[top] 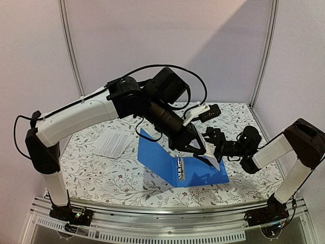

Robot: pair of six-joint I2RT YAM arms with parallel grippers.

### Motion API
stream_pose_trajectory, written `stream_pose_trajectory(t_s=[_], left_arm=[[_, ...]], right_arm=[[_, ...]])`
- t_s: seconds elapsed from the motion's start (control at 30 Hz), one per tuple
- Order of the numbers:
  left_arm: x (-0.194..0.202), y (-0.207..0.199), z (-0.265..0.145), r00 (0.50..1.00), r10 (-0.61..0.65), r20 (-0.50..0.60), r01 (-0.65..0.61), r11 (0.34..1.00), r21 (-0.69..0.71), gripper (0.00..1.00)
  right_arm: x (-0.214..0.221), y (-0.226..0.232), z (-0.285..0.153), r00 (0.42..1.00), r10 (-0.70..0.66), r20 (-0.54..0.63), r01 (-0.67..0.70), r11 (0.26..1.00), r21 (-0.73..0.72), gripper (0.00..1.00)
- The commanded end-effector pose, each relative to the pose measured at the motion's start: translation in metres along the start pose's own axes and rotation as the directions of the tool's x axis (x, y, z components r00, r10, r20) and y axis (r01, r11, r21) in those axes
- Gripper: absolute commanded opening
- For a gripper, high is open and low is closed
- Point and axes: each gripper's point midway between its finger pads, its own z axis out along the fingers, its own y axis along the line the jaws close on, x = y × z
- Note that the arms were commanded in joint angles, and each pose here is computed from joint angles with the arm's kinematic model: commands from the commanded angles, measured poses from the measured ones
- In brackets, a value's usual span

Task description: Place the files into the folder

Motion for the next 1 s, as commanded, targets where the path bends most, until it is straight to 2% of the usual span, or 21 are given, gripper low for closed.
stream_pose_trajectory(t_s=[0.0, 0.3, 0.4, 0.5, 0.7, 0.87, 0.97], left_arm=[[-0.003, -0.006, -0.006, 0.999, 0.040, -0.003, -0.040, 0.999, -0.019, 0.00], [0.030, 0.010, -0.002, 0.996, -0.017, -0.085, 0.008, 0.995, -0.098, 0.00], [0.037, 0.014, -0.005, 0.995, -0.048, -0.091, 0.036, 0.991, -0.127, 0.00], [0.039, 0.016, -0.010, 0.995, -0.056, -0.080, 0.044, 0.987, -0.153, 0.00], [0.039, 0.040, -0.014, 0.992, -0.122, -0.045, 0.110, 0.970, -0.216, 0.00], [0.046, 0.063, -0.024, 0.975, -0.222, -0.012, 0.213, 0.948, -0.236, 0.00], [0.054, 0.069, -0.031, 0.965, -0.261, 0.015, 0.257, 0.934, -0.250, 0.00]], right_arm=[[0.042, 0.081, -0.007, 0.926, -0.375, -0.054, 0.347, 0.897, -0.274, 0.90], [0.042, 0.094, -0.011, 0.917, -0.397, -0.028, 0.372, 0.880, -0.296, 0.87], [0.027, 0.094, -0.021, 0.927, -0.373, 0.033, 0.366, 0.887, -0.282, 0.84], [0.017, 0.093, -0.029, 0.930, -0.361, 0.068, 0.365, 0.892, -0.268, 0.81], [0.017, 0.095, -0.029, 0.926, -0.373, 0.059, 0.374, 0.888, -0.268, 0.76], [0.016, 0.093, -0.033, 0.926, -0.369, 0.076, 0.376, 0.889, -0.262, 0.75], [0.015, 0.095, -0.037, 0.924, -0.371, 0.089, 0.381, 0.886, -0.262, 0.79]])
